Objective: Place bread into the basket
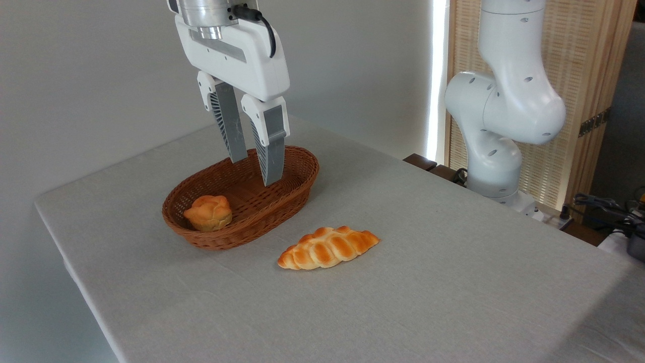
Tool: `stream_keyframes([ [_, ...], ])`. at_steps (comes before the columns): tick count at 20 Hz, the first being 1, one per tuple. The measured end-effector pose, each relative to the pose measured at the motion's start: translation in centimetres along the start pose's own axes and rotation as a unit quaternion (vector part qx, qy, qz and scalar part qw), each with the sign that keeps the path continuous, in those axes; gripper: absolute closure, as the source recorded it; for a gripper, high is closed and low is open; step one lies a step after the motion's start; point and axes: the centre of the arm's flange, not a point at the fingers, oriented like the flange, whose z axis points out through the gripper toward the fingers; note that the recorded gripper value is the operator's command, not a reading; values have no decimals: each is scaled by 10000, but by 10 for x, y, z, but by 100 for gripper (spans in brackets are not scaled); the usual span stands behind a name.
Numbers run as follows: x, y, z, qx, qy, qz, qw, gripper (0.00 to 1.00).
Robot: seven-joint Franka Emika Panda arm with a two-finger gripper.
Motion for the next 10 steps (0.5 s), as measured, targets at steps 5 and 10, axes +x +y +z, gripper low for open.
stream_keyframes([
  [5, 3, 2, 1, 18, -33, 37, 10000, 0],
  [10, 2, 1, 2, 14, -40, 27, 10000, 0],
])
